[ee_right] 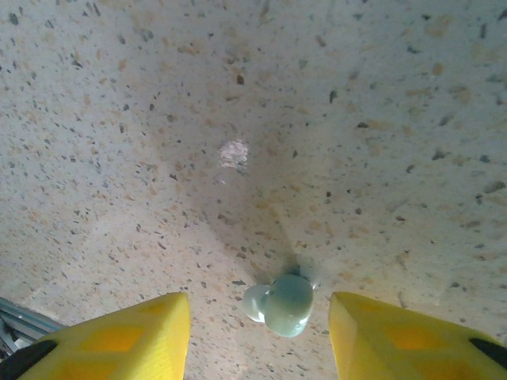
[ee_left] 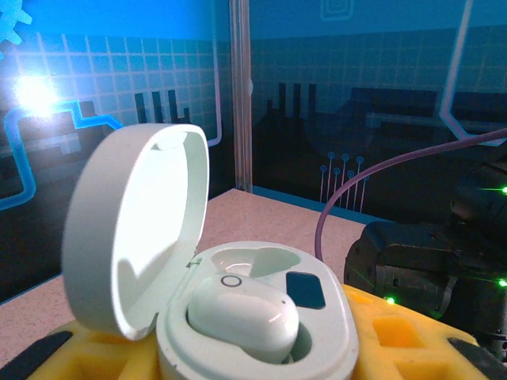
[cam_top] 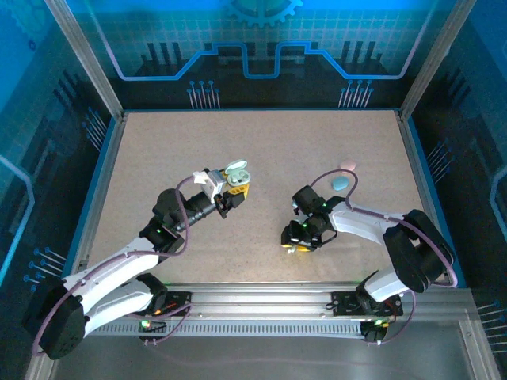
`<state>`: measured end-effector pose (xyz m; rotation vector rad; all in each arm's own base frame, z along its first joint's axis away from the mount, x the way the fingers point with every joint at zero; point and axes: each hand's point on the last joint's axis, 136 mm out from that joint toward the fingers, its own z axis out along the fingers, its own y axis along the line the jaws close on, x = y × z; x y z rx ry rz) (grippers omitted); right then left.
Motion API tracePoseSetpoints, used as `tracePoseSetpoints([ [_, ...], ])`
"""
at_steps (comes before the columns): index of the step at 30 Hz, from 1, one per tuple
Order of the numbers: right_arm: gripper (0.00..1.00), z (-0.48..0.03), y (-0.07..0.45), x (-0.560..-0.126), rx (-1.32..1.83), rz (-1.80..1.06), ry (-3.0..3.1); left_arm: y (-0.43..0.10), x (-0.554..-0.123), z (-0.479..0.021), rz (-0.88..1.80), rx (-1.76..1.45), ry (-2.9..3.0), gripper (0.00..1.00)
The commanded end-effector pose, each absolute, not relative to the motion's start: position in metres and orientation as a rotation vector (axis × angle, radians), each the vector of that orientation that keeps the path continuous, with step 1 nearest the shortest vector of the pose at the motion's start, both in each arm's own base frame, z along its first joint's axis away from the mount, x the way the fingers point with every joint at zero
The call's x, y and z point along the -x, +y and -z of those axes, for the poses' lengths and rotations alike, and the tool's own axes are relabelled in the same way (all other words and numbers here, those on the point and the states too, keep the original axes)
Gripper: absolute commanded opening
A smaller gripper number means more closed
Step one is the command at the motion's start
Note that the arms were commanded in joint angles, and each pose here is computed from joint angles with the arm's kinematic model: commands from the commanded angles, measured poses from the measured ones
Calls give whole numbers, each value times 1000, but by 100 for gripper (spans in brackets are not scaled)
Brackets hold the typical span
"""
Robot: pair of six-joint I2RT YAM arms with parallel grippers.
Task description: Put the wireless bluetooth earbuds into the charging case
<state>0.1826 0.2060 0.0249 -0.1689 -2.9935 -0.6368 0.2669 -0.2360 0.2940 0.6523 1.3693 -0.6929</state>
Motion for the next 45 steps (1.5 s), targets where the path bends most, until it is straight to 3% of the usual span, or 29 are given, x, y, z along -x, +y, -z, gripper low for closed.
tracePoseSetpoints([
  [1, 50, -21, 204, -176, 156, 594, -2979, -236, -266, -298, 689, -643, 1350, 35],
  [22, 42, -28, 230, -173, 107, 709, -2959, -235, -265, -303, 692, -644, 1343, 35],
  [34, 44, -37, 251, -182, -8, 736, -2972, -235, -264, -304, 690, -645, 1340, 35],
  [45, 45, -37, 240, -185, 44, 541, -3012, -231, -263, -304, 674, -635, 1332, 35],
])
